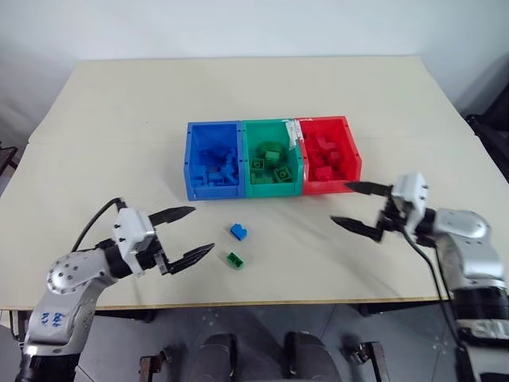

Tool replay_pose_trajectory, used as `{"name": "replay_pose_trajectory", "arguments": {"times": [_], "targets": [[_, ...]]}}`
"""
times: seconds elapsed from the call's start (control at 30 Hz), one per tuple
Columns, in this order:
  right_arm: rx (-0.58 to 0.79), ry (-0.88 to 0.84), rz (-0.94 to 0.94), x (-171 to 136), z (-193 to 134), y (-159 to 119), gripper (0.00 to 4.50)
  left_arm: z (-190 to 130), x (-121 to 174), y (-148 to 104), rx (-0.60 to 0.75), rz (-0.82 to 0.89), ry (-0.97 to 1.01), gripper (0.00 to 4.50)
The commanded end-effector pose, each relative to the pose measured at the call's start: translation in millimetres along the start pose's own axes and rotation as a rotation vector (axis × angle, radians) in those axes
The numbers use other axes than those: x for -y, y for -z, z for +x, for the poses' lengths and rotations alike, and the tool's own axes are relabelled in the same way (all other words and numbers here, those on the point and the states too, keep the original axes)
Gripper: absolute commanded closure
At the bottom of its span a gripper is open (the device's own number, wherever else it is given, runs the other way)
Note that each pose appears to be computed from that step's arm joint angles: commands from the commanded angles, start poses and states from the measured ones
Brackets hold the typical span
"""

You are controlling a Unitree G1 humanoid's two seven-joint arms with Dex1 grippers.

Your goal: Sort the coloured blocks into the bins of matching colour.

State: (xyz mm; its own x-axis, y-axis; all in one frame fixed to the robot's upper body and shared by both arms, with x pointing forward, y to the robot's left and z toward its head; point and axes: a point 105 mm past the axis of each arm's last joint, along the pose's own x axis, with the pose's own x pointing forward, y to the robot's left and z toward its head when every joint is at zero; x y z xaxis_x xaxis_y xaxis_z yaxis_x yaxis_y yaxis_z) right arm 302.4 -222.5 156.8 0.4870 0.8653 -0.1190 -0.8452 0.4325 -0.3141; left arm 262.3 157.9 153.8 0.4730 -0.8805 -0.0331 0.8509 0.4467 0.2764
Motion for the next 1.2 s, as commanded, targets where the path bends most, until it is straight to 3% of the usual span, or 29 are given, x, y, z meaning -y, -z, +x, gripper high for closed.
{"name": "replay_pose_trajectory", "arguments": {"times": [0.03, 0.27, 0.53, 0.6, 0.7, 0.8, 0.9, 1.0, 1.2], "targets": [[-0.011, -0.002, -0.067, -2.7, -34.6, -7.1, 0.03, 15.9, 3.8, 1.9, 0.007, 0.026, 0.106, 0.0], [-0.067, -0.06, -0.079, -20.1, -47.7, -2.4, 0.03, 23.9, 0.4, 10.3, -0.008, 0.027, 0.175, 0.0], [0.082, -0.169, -0.042, -42.8, -23.6, -23.7, 0.03, -28.8, -4.7, 26.6, -0.157, 0.044, 0.211, 0.0], [0.114, -0.241, -0.034, -54.7, -17.3, -30.9, 0.03, -35.3, 4.7, 26.8, -0.209, 0.072, 0.302, 0.0], [0.13, -0.306, -0.009, -65.3, -11.6, -36.5, 0.03, -23.6, 17.6, 26.0, -0.228, 0.091, 0.403, 0.0], [0.119, -0.354, 0.008, -72.2, -9.5, -36.6, 0.03, 2.8, 11.7, 35.3, -0.291, 0.115, 0.348, 0.0], [0.113, -0.373, 0.018, -75.8, -9.6, -35.9, 0.03, 17.4, 20.4, 30.6, -0.258, 0.114, 0.393, 0.0], [0.09, -0.42, 0.051, -84.3, -11.3, -31.1, 0.03, 38.9, 28.2, 37.4, -0.309, 0.14, 0.459, 0.0], [0.101, -0.418, 0.067, -89.2, -6.7, -28.9, 0.03, 54.1, 25.9, 45.9, -0.355, 0.145, 0.521, 0.0]]}}
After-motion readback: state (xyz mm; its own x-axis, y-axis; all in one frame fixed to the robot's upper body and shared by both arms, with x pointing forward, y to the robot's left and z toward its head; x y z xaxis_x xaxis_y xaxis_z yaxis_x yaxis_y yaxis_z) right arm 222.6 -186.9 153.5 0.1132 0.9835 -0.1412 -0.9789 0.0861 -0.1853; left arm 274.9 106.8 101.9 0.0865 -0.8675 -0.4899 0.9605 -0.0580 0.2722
